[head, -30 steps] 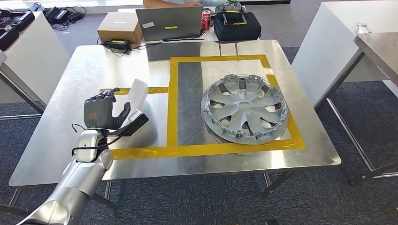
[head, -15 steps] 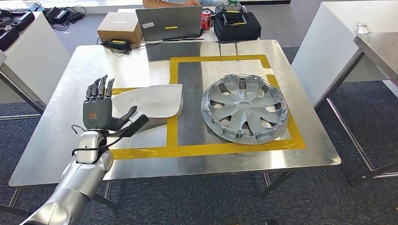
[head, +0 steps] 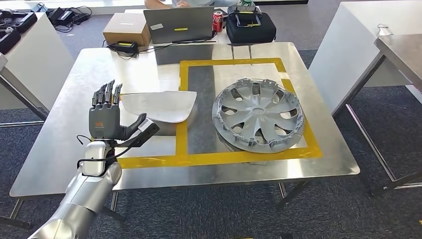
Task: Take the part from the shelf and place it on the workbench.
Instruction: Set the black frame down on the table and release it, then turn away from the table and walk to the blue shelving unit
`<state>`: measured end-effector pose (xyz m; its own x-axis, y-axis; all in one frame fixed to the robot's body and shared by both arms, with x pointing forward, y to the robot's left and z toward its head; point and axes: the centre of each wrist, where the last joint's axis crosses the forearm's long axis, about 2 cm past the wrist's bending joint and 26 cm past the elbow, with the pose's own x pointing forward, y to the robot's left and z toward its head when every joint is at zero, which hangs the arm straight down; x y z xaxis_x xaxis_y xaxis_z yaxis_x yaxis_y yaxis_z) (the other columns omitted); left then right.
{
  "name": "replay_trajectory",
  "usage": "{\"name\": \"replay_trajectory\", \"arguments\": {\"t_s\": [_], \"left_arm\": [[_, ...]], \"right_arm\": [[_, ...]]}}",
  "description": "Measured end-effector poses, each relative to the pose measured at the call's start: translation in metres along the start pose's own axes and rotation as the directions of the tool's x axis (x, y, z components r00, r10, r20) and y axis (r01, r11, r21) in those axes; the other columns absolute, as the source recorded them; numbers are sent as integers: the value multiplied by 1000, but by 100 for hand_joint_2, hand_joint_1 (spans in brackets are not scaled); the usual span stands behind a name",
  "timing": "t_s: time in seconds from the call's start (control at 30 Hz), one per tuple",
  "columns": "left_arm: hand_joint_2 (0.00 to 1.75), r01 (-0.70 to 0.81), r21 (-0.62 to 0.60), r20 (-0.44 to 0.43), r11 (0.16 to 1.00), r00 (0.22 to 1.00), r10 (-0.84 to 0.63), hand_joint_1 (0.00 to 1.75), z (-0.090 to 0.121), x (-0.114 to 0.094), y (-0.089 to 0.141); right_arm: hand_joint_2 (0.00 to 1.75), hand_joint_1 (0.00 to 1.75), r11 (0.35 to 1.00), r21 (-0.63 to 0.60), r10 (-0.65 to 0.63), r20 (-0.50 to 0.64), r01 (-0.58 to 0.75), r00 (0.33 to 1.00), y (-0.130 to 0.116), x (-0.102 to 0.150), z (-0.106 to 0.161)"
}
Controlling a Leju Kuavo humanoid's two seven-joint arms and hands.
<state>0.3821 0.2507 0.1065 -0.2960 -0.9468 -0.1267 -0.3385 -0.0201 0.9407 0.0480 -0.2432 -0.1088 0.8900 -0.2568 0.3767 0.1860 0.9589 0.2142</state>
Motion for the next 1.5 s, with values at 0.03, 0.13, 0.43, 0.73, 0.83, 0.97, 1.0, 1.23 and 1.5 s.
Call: {"name": "replay_trajectory", "arguments": {"t_s": [0.03,0.13,0.43,0.73,0.83,0.97,1.0,1.23,1.5], "left_arm": [[0,-1,0,-2,1000,1000,1,0,1,0,0],[0,0,9,-10,1000,1000,0,0,-1,0,2],[0,0,4,-17,1000,1000,0,0,1,1,3],[0,0,8,-19,1000,1000,0,0,1,1,3],[0,0,9,-19,1000,1000,0,0,1,2,3],[0,-3,3,-17,1000,1000,3,0,4,3,2],[0,-3,1,-16,1000,1000,3,0,5,4,1],[0,-7,-16,-15,1000,1000,7,0,5,5,1],[0,-7,-22,-10,1000,1000,7,0,6,6,0]], "right_arm": [[0,0,1000,0,0,0,0,1000,0,0,0],[0,0,1000,3,1,1,-1,1000,1,1,0],[0,0,1000,6,1,0,-1,1000,2,1,0],[0,0,1000,5,5,0,-5,1000,2,1,0],[0,0,1000,3,6,-1,-6,1000,2,0,0],[0,0,1000,1,9,0,-9,1000,1,1,0],[0,0,1000,0,9,-1,-9,1000,0,1,0],[0,0,1000,-2,11,-5,-11,1000,0,3,-1],[0,0,1000,-4,10,-5,-10,1000,0,3,-1]]}}
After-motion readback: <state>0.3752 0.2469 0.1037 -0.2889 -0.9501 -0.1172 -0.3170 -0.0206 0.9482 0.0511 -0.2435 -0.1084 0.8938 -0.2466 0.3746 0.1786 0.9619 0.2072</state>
